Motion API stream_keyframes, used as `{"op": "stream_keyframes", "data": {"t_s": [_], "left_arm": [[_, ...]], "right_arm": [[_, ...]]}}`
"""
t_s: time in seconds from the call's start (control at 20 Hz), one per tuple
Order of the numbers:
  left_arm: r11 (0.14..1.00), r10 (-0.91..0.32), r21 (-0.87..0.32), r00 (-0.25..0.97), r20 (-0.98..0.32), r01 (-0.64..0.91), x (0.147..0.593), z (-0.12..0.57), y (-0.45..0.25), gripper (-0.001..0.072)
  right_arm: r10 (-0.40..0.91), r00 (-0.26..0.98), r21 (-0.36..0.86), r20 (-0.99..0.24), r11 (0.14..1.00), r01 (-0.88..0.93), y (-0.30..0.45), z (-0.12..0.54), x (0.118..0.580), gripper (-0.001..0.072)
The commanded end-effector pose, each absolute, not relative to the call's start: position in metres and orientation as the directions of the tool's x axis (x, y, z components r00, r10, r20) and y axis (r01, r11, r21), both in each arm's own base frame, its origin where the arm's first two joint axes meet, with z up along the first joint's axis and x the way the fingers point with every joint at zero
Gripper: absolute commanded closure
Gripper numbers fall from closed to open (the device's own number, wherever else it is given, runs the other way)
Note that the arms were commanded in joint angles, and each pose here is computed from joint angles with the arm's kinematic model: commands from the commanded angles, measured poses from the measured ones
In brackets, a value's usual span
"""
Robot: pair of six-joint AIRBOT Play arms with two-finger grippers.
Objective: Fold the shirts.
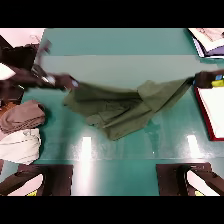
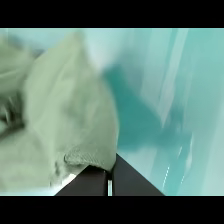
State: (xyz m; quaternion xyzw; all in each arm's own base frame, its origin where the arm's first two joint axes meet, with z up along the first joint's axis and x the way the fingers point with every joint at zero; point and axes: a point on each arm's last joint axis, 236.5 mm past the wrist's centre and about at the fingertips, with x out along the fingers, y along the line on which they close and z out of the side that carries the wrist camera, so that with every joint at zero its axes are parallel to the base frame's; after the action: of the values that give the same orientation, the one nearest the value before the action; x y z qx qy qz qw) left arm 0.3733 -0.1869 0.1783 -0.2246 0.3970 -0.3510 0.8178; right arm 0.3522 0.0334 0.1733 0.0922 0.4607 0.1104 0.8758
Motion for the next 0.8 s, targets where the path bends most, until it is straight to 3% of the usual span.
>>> {"op": "stream_keyframes", "data": {"t_s": [0.0, 0.2, 0.4, 0.55, 0.75], "left_arm": [[0.712, -0.685, -0.5, 0.643, -0.342, 0.493, 0.387, 0.302, -0.137, 0.0682], [0.785, -0.601, -0.276, 0.789, -0.125, 0.555, 0.361, 0.437, -0.107, 0.0681], [0.829, -0.552, -0.056, 0.83, 0.085, 0.557, 0.305, 0.539, -0.104, 0.0681], [0.856, -0.508, 0.013, 0.838, 0.201, 0.516, 0.272, 0.576, -0.102, 0.0682], [0.932, -0.361, 0.064, 0.89, 0.279, 0.358, 0.243, 0.599, -0.078, 0.0682]], "right_arm": [[0.242, 0.733, 0.209, -0.635, 0.968, -0.137, 0.027, 0.252, 0.376, 0.0693], [0.211, 0.888, 0.136, -0.408, 0.976, -0.17, 0.026, 0.361, 0.375, 0.0693], [0.19, 0.969, 0.047, -0.156, 0.982, -0.185, 0.029, 0.47, 0.338, 0.0693], [0.174, 0.985, -0.01, -0.01, 0.985, -0.174, 0.031, 0.524, 0.302, 0.0693], [0.063, 0.98, -0.061, 0.191, 0.997, -0.052, 0.012, 0.568, 0.251, 0.0694]]}}
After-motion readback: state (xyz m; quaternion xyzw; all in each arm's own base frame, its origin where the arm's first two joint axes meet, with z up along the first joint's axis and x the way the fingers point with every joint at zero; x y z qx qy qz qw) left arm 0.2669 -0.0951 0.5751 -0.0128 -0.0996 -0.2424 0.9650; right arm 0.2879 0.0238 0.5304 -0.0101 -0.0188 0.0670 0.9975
